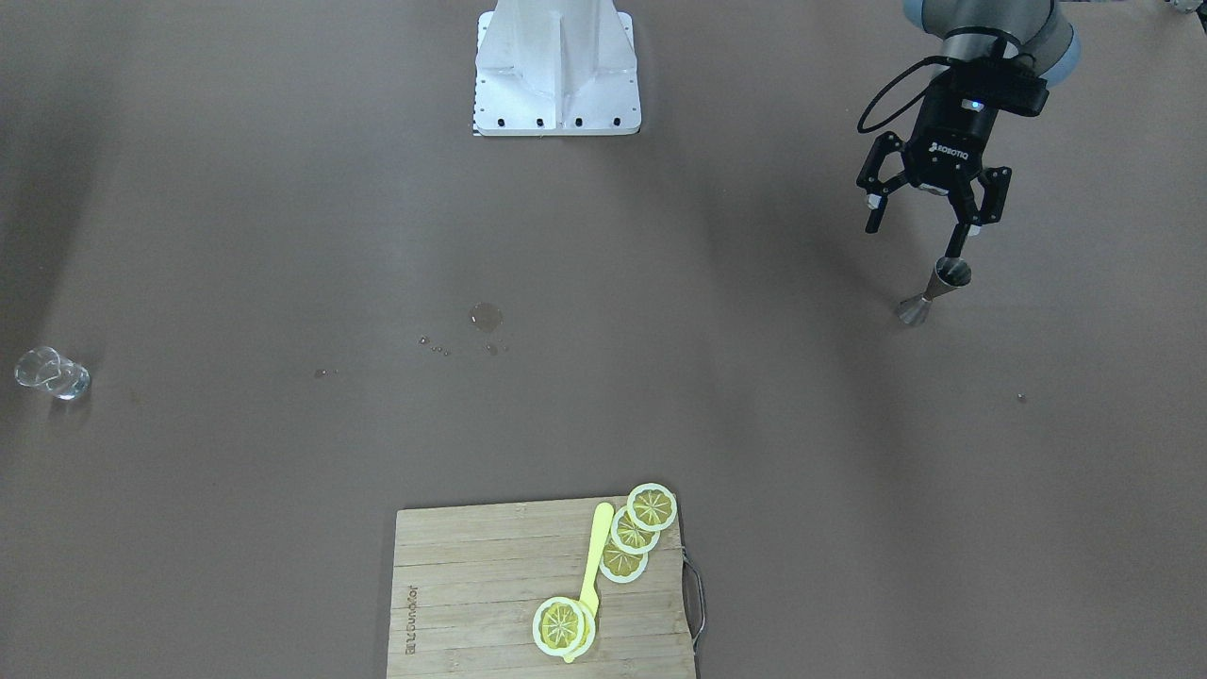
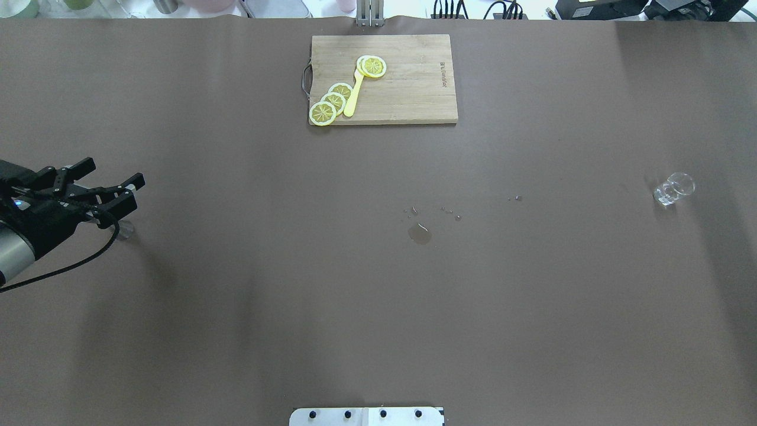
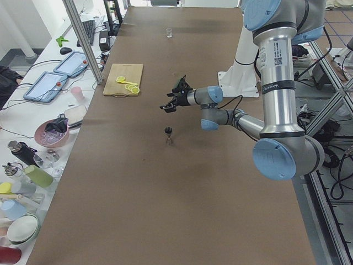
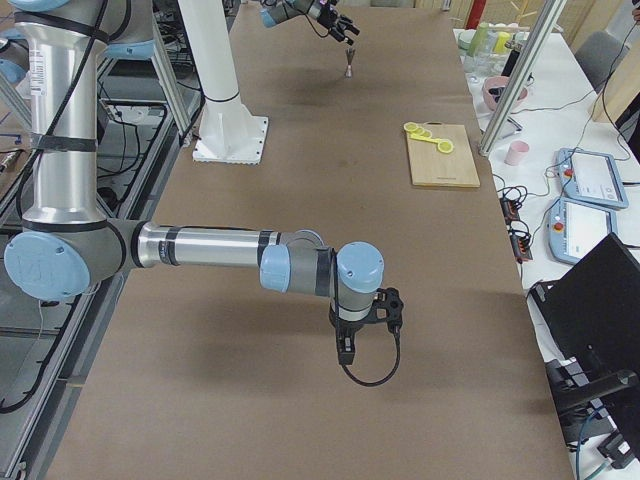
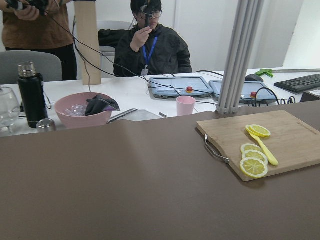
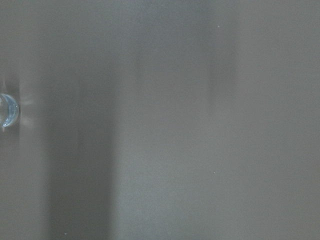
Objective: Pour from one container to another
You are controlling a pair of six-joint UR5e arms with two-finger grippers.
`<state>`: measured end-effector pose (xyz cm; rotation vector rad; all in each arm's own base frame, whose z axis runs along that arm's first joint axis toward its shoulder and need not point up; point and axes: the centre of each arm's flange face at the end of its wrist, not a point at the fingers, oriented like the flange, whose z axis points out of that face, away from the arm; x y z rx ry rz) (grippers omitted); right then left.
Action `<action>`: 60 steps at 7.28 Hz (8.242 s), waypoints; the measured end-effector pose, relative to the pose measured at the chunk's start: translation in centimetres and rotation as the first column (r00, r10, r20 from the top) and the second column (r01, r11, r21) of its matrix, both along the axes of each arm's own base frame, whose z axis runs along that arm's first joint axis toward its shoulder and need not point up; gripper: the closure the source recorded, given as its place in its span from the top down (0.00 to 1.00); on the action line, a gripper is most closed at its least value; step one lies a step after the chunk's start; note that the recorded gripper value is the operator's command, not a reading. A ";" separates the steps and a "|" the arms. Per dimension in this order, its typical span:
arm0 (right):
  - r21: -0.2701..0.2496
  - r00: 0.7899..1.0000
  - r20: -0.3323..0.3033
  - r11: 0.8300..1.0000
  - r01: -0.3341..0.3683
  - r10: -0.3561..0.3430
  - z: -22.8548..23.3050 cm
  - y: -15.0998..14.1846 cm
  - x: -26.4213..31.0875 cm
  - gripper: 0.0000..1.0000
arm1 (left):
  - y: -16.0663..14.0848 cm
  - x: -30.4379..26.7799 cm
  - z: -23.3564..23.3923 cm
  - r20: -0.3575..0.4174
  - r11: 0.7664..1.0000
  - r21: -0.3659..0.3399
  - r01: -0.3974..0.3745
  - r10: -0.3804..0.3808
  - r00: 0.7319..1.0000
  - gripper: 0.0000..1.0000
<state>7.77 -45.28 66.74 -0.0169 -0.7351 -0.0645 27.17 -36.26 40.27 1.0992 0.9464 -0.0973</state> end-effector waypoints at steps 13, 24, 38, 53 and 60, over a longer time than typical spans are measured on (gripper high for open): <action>-0.001 1.000 0.000 1.000 0.002 -0.002 0.1 0.1 0.0 1.00 | -18.2 -8.7 1.7 0.256 0.743 -0.582 -0.331 0.554 0.792 0.99; 0.003 1.000 0.000 1.000 0.008 -0.008 0.2 0.2 0.0 1.00 | -12.2 -29.3 18.9 -0.010 0.583 -0.725 -0.367 0.524 0.852 0.98; -0.005 1.000 -0.002 1.000 0.009 -0.009 0.7 0.5 0.0 1.00 | -6.3 -35.0 24.6 0.000 0.528 -0.767 -0.364 0.568 0.823 0.98; 0.009 1.000 0.005 1.000 0.007 -0.007 -0.1 0.2 0.0 1.00 | -6.2 -34.9 24.6 -0.008 0.524 -0.770 -0.364 0.563 0.827 0.98; 0.008 1.000 0.005 1.000 0.005 -0.005 -0.2 0.3 0.0 1.00 | -6.2 -34.9 24.6 -0.009 0.523 -0.771 -0.364 0.563 0.827 0.98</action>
